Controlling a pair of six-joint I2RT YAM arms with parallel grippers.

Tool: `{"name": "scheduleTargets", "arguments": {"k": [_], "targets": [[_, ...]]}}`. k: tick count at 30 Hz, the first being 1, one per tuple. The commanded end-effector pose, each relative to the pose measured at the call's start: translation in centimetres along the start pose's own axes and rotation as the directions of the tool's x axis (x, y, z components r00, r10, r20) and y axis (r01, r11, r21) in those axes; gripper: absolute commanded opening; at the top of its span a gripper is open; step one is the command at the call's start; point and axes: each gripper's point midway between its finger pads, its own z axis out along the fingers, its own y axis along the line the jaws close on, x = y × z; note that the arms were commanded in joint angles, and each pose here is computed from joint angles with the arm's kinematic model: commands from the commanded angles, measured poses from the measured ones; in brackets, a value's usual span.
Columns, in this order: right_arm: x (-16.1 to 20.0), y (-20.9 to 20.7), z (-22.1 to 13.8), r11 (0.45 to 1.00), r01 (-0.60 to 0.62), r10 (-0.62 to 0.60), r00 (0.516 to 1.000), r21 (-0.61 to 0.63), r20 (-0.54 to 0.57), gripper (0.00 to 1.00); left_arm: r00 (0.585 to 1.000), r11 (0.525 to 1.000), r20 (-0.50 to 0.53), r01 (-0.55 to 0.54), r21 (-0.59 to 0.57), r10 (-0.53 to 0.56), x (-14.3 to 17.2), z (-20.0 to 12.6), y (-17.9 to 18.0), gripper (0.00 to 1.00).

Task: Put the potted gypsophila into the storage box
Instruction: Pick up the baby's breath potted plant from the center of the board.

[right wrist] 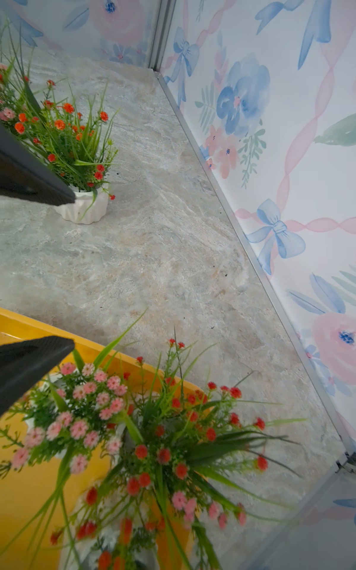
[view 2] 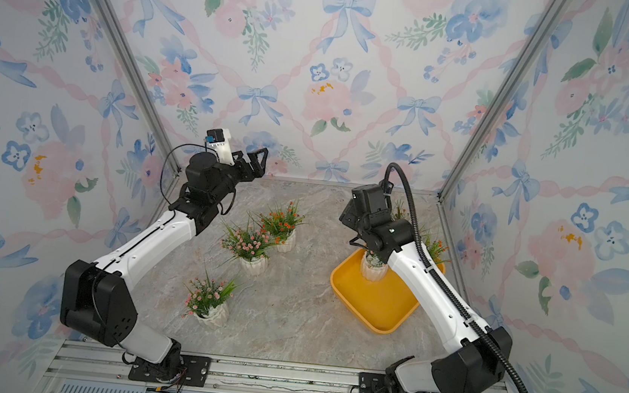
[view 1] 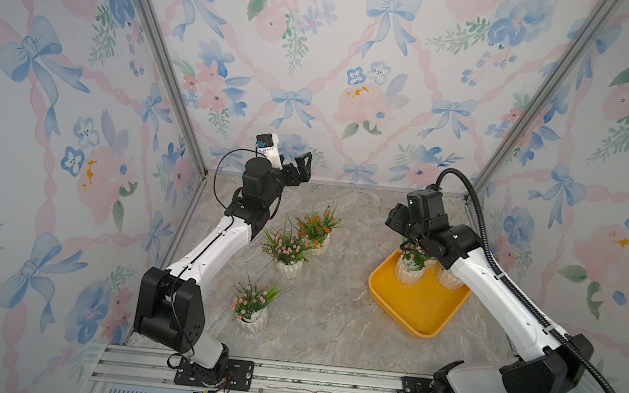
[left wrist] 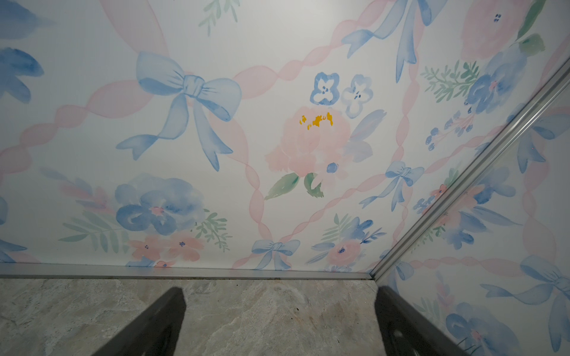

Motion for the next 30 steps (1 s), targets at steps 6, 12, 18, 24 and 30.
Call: {"name": "scheduleTargets", "arguments": {"k": [6,12,18,24,30], "targets": [[4.2,5.0,4.2,0.997,0.007,-0.017,0.991,-0.074,-0.129,0.7,1.0,0.997,-0.013,0.015,-0.07,-0.016,0.5,-0.4,3.5,0.98],[7.7,7.5,9.0,0.995,-0.012,-0.012,0.97,-0.099,-0.241,0.68,1.0,0.998,-0.022,0.011,-0.054,-0.012,0.4,-0.1,3.8,0.98],[12.9,6.6,12.8,0.998,-0.04,0.019,0.922,-0.048,-0.386,0.61,1.0,0.992,0.0,-0.014,-0.122,0.014,-0.3,-1.8,6.3,0.98],[17.6,6.5,14.5,0.995,-0.066,0.024,0.881,-0.071,-0.472,0.59,1.0,0.987,0.023,-0.013,-0.159,0.017,-0.7,-2.7,8.1,0.98],[20.2,9.0,16.4,0.992,-0.062,-0.007,0.849,-0.112,-0.528,0.59,0.999,0.988,0.027,-0.018,-0.152,0.022,-0.5,-2.4,8.3,0.98]]}}
